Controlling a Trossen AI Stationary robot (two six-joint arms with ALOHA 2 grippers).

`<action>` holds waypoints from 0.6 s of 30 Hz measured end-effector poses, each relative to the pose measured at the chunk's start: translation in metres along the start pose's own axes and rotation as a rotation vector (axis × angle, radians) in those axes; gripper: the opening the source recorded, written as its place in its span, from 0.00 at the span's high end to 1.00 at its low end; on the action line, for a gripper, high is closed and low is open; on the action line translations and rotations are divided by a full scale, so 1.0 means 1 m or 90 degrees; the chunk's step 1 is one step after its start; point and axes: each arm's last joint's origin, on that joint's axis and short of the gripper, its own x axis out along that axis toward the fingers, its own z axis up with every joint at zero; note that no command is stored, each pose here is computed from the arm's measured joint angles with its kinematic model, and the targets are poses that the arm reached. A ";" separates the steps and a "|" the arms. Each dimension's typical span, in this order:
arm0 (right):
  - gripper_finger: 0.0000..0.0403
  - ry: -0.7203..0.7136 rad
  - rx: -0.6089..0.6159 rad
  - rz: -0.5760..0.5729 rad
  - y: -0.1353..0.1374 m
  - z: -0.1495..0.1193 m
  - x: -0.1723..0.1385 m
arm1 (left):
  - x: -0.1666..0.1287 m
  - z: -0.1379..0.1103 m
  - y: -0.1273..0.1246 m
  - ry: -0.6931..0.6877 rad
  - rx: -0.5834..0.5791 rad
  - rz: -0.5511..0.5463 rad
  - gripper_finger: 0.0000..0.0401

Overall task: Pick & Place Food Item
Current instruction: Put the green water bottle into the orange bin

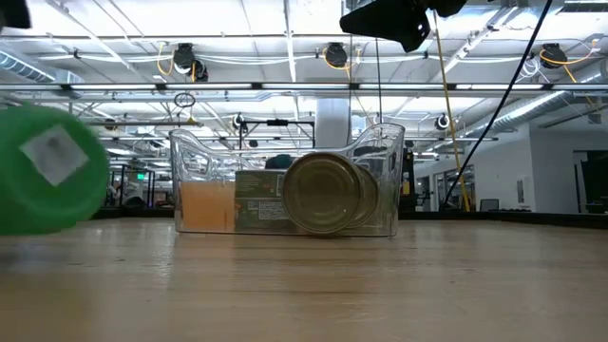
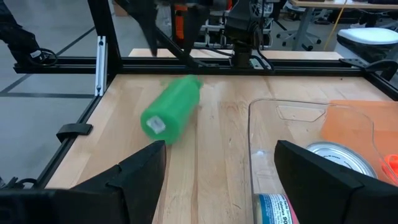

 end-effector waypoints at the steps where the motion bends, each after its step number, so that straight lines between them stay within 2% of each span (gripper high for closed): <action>1: 0.30 0.000 0.000 0.000 0.000 0.000 0.000 | 0.005 0.000 -0.003 0.002 0.031 0.006 0.26; 7: 0.30 -0.007 0.003 0.001 0.000 0.001 0.000 | 0.047 0.003 -0.017 0.039 0.224 0.088 0.26; 10: 0.30 -0.015 0.005 0.002 0.000 0.002 0.000 | 0.068 0.007 -0.019 0.051 0.299 0.137 0.26; 12: 0.30 -0.022 0.008 0.003 0.000 0.004 0.000 | 0.081 0.011 -0.020 0.059 0.325 0.162 0.26; 18: 0.30 -0.031 0.013 0.004 0.001 0.005 0.000 | 0.107 0.021 -0.024 0.079 0.323 0.178 0.26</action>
